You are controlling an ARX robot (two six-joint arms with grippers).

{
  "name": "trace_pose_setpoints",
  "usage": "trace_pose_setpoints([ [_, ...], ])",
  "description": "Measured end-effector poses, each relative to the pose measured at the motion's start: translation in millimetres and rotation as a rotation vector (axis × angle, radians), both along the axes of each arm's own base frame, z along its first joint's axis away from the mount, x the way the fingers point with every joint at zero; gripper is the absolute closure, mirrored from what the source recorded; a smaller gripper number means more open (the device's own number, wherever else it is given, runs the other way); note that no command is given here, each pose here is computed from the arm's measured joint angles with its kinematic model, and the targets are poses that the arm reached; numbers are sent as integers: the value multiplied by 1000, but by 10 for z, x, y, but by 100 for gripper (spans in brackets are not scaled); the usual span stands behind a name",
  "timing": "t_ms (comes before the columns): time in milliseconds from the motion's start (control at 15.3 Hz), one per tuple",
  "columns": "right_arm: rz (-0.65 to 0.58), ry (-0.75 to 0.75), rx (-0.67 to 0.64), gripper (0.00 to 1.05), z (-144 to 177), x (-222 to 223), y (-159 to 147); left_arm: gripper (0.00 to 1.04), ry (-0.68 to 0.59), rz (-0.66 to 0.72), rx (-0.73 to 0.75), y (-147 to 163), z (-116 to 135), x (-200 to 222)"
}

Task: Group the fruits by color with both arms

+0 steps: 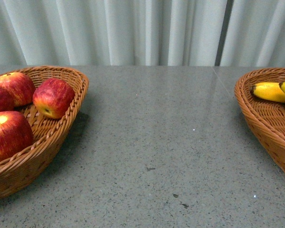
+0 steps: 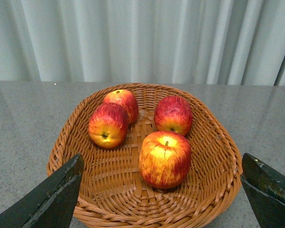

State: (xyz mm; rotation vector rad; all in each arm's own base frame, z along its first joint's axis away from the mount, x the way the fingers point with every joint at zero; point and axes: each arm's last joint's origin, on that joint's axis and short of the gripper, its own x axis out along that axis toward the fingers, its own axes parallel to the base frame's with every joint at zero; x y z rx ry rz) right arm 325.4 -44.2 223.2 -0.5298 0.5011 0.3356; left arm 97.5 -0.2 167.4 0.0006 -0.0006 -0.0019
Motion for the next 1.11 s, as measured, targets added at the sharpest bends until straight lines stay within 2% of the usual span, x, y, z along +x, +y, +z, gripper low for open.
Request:
trace_pose_setpoints([
  [130,79,-126,66,9,399,-184,97,7,0,0,0,0,0,0],
  [195,98,-186,103,5,543,-261,118,7,0,0,0,0,0,0],
  [261,113,-222,144,8,647,-353,144,7,0,0,0,0,0,0],
  [456,184,-286,287,7,823,-740,287,7,0,0,0,0,0,0],
  [521,143,-372,338,11,852,-912,384,7,0,0,0,0,0,0],
  [586,-24,-470,388,24,771,-1160,497,7,0,-1,0,0,0,0],
  [717,-319,-435,461,49,329,-1703,447,7,0,3,0,1,0,0],
  [847,-361,-396,481,71,2,-2093,435,7,0,-1,0,0,0,0],
  [1042,-329,-534,518,103,-50,-2294,437,7,0,0,0,0,0,0],
  [1107,-335,-512,518,103,-142,-2280,437,7,0,0,0,0,0,0],
])
